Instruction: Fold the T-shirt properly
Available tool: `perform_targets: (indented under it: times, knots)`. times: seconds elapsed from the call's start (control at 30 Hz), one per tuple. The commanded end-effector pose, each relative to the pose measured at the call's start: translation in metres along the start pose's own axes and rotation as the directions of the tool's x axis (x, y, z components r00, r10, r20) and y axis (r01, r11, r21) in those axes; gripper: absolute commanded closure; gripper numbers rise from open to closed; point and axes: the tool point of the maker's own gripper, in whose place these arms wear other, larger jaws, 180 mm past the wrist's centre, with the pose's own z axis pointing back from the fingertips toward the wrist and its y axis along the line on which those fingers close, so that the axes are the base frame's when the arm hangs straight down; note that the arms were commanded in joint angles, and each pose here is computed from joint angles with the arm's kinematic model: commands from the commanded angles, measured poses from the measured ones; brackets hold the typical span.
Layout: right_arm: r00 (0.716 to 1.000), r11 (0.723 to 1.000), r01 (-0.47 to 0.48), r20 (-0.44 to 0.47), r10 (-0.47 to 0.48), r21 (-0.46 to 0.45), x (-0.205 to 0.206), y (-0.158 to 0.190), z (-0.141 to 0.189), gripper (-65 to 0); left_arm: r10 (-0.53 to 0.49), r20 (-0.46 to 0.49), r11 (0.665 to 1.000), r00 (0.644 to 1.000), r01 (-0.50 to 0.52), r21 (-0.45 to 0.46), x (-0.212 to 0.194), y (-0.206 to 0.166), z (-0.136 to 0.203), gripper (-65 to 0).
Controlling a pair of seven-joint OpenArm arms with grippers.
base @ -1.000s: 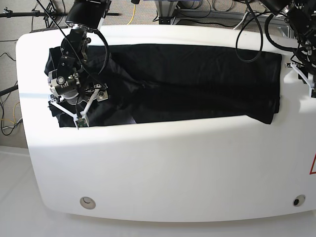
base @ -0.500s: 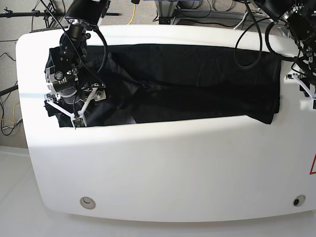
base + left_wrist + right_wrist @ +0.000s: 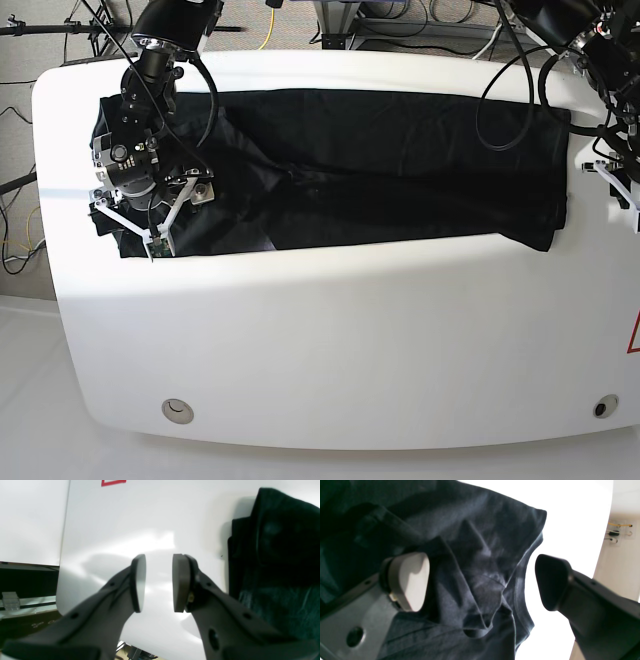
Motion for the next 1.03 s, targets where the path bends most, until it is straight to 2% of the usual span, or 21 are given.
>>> perform_targets:
  times: [0.0, 1.0]
  knots:
    - [0.999, 1.0, 0.0, 0.041, 0.001, -0.021, 0.012, -0.006, 0.005, -65.0, -0.018, 0.053, 1.0, 0.998, 0.017, 0.009, 0.018, 0.002, 0.002, -16.2]
    - [0.999, 1.0, -0.003, 0.041, 0.003, -0.019, 0.011, -0.006, 0.005, -65.0, -0.04, 0.025, 0.999, 0.999, 0.04, -0.008, 0.008, -0.004, 0.002, -16.2]
